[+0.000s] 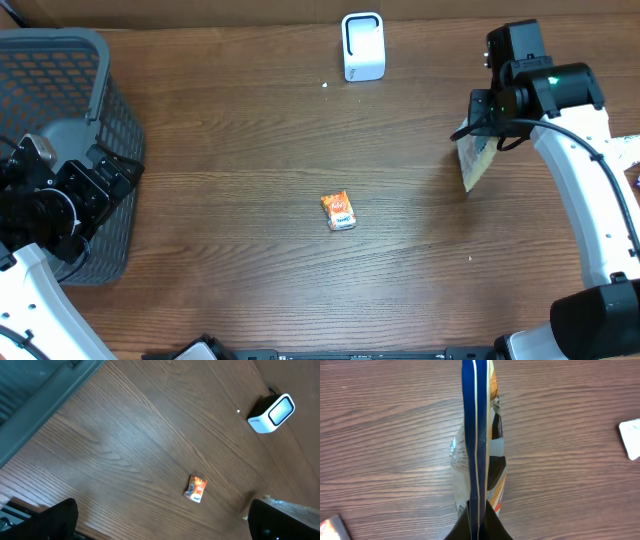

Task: Scan the item barcode
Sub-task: 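Swing the hanging snack bag right and lower it flat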

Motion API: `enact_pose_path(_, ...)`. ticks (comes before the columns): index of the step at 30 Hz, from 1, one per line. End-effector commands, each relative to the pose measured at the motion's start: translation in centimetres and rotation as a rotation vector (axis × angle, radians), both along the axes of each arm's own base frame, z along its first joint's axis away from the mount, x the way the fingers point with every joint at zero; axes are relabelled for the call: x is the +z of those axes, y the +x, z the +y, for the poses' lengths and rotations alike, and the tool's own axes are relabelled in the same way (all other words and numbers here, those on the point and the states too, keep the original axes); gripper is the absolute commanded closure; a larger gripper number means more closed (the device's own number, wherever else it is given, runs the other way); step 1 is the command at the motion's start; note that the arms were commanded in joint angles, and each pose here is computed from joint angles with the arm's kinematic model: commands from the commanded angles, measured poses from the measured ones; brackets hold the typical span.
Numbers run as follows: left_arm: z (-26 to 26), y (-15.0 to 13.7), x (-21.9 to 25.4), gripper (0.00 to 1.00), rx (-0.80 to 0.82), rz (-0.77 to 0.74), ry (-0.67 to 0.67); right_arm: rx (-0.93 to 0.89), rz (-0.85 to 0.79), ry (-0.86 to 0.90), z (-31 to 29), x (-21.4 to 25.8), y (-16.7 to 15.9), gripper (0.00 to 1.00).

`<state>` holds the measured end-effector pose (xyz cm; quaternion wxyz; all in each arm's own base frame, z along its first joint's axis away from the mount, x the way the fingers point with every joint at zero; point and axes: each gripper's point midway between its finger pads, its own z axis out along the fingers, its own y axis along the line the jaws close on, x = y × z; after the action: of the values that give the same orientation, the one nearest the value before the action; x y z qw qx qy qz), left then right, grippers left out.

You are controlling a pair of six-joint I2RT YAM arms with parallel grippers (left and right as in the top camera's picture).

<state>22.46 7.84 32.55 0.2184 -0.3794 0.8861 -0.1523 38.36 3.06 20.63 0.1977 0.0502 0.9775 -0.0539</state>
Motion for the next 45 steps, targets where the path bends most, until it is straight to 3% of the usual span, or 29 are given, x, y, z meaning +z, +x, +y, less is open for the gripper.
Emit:
enact_pose_path(1, -0.2, 0.1, -0.1, 0.00, -0.027, -0.003, 0.008, -0.015, 0.001, -0.049, -0.9, -0.2, -0.1, 0.96)
enact_pose_path(6, -0.2, 0.1, -0.1, 0.00, -0.027, -0.003, 0.008, -0.050, 0.055, -0.069, -1.2, -2.5, 0.1, 0.96)
enact_pose_path(18, -0.2, 0.1, -0.1, 0.00, -0.027, -0.003, 0.008, 0.013, 0.115, 0.346, 6.4, -5.5, 1.9, 0.96)
enact_pose_path(26, -0.2, 0.1, -0.1, 0.00, -0.027, -0.003, 0.008, 0.047, 0.103, 0.378, 8.9, -5.3, 1.9, 0.96)
enact_pose_path(32, -0.2, 0.1, -0.1, 0.00, -0.027, -0.003, 0.008, 0.071, 0.081, 0.470, 11.4, -4.4, 2.4, 0.96)
enact_pose_path(40, -0.2, 0.1, -0.1, 0.00, -0.027, -0.003, 0.008, 0.315, 0.036, 0.886, 18.5, 1.6, 2.6, 0.96)
enact_pose_path(45, -0.2, 0.1, -0.1, 0.00, -0.027, -0.003, 0.008, 0.280, 0.042, 0.926, 19.0, 1.7, 2.8, 0.96)
